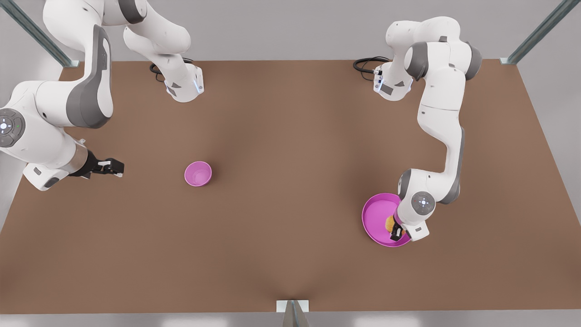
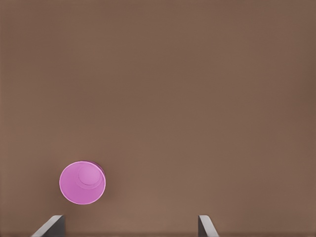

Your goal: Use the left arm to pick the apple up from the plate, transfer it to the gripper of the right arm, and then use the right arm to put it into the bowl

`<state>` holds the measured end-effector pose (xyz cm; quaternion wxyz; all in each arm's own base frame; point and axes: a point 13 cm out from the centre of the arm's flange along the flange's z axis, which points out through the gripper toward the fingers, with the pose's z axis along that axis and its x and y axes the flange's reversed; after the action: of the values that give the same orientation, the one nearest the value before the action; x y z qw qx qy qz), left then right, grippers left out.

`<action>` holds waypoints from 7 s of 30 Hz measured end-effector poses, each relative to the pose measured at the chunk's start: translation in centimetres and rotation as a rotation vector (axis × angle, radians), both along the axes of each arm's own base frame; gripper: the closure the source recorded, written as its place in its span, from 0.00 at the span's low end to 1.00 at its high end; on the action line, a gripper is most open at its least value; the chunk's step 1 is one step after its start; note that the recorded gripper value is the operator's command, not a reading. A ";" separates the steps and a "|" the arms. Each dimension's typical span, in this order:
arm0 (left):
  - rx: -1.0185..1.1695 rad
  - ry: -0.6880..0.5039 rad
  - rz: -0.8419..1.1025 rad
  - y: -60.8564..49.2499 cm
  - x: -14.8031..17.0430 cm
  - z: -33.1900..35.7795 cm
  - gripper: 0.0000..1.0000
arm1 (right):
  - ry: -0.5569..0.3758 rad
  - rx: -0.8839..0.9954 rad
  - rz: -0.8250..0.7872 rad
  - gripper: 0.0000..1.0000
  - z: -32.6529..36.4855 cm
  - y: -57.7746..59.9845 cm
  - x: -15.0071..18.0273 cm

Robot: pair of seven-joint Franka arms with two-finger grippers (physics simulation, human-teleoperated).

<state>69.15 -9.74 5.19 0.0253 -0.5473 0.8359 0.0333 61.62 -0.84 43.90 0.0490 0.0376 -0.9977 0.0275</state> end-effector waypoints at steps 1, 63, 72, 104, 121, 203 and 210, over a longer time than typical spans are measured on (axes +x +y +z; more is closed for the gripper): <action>0.001 -0.002 0.001 0.1 0.0 0.0 0.00 | 0.000 0.000 0.000 0.00 0.0 0.0 0.0; -0.820 -0.227 -0.391 -38.9 1.1 23.3 0.12 | 0.293 0.811 0.001 0.00 -17.6 18.0 2.2; -1.048 -0.354 -0.513 -47.7 0.2 23.4 0.12 | 0.404 1.343 -0.113 0.00 -17.5 28.5 3.3; -1.041 -0.628 -0.604 -50.6 1.3 25.3 0.10 | -0.468 1.673 0.427 0.00 -12.5 32.4 12.7; -1.066 -0.624 -0.558 -50.5 1.8 25.2 0.11 | -0.861 1.651 0.764 0.00 -12.1 36.3 12.6; -1.052 -0.651 -0.538 -50.1 2.5 25.1 0.08 | -1.024 1.544 0.961 0.19 -14.0 45.3 9.7; -1.051 -0.650 -0.541 -50.2 2.4 24.9 0.00 | -1.024 1.538 0.958 0.19 -13.9 45.2 9.9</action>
<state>71.55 -59.90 30.12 0.0135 -0.2405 0.7984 -0.5518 71.50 44.38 30.00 -0.4338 0.4345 -0.5278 -0.5869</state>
